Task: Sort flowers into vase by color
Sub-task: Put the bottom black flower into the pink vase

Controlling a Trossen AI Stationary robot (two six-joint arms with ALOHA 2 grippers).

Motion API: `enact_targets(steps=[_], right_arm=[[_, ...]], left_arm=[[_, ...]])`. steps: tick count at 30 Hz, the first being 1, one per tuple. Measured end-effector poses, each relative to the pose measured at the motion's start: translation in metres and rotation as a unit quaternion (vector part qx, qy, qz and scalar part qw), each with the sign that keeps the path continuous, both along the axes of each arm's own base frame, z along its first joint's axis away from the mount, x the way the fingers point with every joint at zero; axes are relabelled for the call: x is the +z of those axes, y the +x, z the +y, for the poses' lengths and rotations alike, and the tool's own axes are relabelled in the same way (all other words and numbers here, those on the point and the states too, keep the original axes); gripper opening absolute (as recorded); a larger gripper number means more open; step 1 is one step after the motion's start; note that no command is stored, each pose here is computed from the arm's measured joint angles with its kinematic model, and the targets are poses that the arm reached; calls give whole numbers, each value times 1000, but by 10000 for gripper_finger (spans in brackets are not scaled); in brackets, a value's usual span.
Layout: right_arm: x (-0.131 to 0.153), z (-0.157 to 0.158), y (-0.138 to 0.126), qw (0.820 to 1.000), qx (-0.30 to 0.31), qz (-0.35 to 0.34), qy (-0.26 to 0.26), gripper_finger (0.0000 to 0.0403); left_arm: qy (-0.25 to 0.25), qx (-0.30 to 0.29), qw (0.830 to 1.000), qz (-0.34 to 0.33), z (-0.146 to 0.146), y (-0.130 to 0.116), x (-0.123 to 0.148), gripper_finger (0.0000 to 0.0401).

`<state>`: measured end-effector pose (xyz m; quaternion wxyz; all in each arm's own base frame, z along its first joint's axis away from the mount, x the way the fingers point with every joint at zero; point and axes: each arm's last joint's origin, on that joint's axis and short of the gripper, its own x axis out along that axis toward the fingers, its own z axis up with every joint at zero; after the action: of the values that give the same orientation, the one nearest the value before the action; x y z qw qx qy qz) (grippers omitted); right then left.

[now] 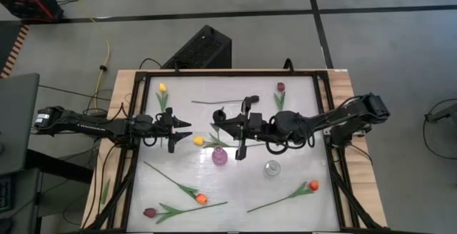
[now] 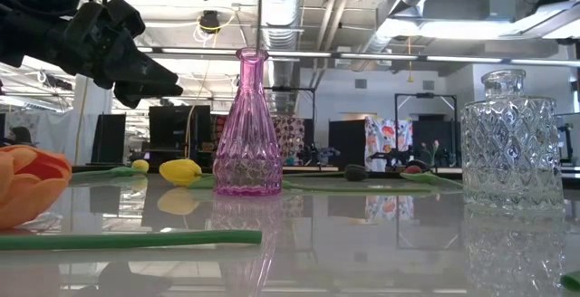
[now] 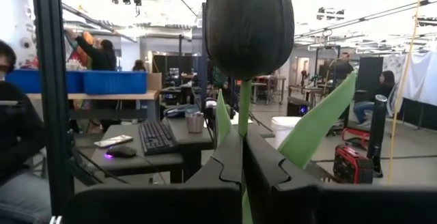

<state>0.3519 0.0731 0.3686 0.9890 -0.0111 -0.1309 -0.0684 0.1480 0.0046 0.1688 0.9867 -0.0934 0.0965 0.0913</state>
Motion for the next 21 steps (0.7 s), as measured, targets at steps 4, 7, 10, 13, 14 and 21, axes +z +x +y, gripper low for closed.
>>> enact_targets(steps=[4, 7, 10, 13, 14, 21], right_arm=[[-1, 0, 0, 1000, 4, 5, 14, 26], [-6, 2, 4, 1000, 6, 10, 19, 26], [-11, 5, 6, 1000, 10, 18, 19, 26], [-16, 5, 11, 1000, 9, 22, 19, 28], [-20, 7, 13, 999, 10, 27, 18, 30], [-42, 9, 26, 998, 7, 62, 11, 55]], left_arm=[[0, 0, 1000, 0, 0, 0, 0, 169], [0, 0, 1000, 0, 0, 0, 0, 169], [0, 0, 1000, 0, 0, 0, 0, 169], [0, 0, 1000, 0, 0, 0, 0, 169], [0, 0, 1000, 0, 0, 0, 0, 169], [-1, -1, 1000, 2, 0, 0, 0, 169]])
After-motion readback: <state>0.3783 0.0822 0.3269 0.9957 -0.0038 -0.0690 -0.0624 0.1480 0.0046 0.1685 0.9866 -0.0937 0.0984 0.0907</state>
